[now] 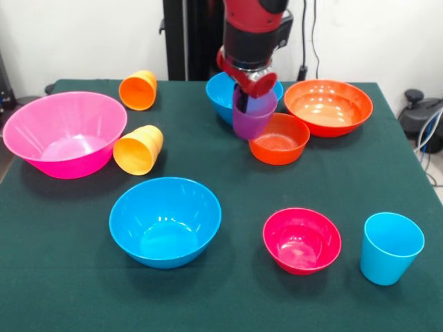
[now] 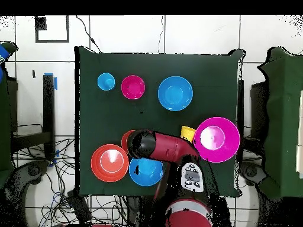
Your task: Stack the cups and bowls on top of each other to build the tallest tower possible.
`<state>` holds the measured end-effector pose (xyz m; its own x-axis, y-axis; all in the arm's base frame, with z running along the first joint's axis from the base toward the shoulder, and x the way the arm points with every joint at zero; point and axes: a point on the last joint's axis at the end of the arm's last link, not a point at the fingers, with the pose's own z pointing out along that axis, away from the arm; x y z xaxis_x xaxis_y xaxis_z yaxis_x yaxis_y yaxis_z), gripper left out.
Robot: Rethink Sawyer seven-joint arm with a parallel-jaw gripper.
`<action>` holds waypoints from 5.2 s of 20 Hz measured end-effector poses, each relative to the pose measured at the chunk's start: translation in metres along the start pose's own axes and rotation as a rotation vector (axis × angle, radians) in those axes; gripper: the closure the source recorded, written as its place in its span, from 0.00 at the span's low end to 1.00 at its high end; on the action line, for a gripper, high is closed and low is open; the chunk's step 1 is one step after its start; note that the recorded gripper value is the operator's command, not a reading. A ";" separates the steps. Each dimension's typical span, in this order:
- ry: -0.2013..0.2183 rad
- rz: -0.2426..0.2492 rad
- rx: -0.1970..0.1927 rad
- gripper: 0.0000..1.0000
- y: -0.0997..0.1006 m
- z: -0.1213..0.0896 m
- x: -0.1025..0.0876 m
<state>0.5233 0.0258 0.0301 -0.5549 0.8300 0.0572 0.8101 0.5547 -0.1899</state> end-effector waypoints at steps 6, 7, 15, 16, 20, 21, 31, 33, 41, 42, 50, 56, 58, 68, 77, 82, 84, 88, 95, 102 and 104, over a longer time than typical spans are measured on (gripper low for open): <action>0.040 0.003 0.062 1.00 -0.007 -0.014 0.020; 0.047 0.004 0.074 1.00 -0.009 -0.016 0.022; 0.074 0.006 0.141 1.00 -0.017 -0.027 0.035; 0.078 0.010 0.141 1.00 -0.016 -0.028 0.036; 0.099 0.050 0.123 1.00 -0.009 -0.029 0.036; 0.102 0.055 0.121 1.00 -0.008 -0.029 0.036; 0.010 0.126 -0.046 1.00 0.016 -0.007 0.017; -0.012 0.130 -0.068 1.00 0.016 -0.001 0.015; -0.019 0.135 -0.092 1.00 0.013 0.021 0.021; -0.006 0.135 -0.089 1.00 0.011 0.025 0.025; 0.053 0.128 -0.057 1.00 0.005 0.050 0.051; 0.059 0.137 -0.072 1.00 0.004 0.052 0.055; 0.055 0.144 -0.086 1.00 0.005 0.053 0.053; 0.008 0.112 -0.126 1.00 0.006 0.060 0.044; -0.038 0.027 -0.149 1.00 0.010 0.060 0.028; -0.045 0.003 -0.167 1.00 0.015 0.058 0.015; -0.038 -0.010 -0.166 1.00 0.015 0.058 0.012; -0.025 -0.041 -0.166 1.00 0.017 0.058 0.007; -0.016 -0.091 -0.165 1.00 0.020 0.057 -0.003; -0.015 -0.131 -0.162 1.00 0.024 0.056 -0.009; -0.020 -0.141 -0.162 1.00 0.025 0.055 -0.011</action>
<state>0.5393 0.0276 -0.0295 -0.6671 0.7432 0.0521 0.7433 0.6686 -0.0210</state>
